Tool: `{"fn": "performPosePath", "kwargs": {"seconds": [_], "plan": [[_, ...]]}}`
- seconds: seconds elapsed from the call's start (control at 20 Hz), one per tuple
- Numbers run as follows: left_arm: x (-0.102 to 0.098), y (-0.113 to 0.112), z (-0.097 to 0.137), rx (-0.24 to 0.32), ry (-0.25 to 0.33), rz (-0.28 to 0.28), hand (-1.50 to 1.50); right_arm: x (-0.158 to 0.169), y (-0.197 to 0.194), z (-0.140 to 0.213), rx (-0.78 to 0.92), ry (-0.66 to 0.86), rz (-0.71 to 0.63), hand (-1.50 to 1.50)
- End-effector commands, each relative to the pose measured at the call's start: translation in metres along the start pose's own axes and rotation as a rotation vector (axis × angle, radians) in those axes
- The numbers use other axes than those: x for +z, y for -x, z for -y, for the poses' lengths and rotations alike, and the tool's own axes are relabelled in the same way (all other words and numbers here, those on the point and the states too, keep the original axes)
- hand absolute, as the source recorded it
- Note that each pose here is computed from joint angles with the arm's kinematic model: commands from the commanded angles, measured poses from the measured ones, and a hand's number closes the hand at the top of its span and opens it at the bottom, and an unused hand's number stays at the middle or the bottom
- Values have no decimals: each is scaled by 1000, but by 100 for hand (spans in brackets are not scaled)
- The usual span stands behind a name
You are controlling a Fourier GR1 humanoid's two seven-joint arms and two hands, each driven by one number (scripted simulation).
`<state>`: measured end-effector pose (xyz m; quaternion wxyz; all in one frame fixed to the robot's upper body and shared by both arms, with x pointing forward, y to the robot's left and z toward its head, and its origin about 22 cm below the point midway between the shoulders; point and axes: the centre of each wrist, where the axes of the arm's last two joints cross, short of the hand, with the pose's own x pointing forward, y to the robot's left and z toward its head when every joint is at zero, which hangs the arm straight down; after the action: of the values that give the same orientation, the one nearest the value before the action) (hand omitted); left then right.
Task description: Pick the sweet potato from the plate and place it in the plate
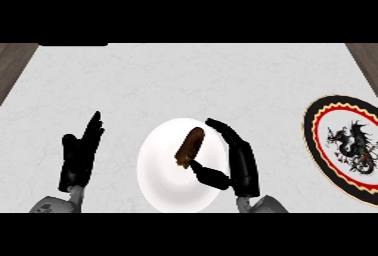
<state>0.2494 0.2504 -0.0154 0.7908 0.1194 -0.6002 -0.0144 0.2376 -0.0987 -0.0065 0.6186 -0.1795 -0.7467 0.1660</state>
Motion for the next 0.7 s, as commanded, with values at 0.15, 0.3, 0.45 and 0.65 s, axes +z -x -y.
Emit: {"fn": "performPosePath", "kwargs": {"seconds": [0.15,0.3,0.45,0.65], "plan": [[-4,2,-10,8,-15,-12,0,-17,-3,-4,410,-133,-46,-150],[-5,0,7,8,-11,-17,0,-30,-30,-1,540,-174,-116,-150],[3,-3,3,-2,15,-12,0,-42,-63,-11,638,-241,-178,-150],[4,10,7,2,1,-15,0,-45,-90,-6,677,-419,-298,-150]]}}
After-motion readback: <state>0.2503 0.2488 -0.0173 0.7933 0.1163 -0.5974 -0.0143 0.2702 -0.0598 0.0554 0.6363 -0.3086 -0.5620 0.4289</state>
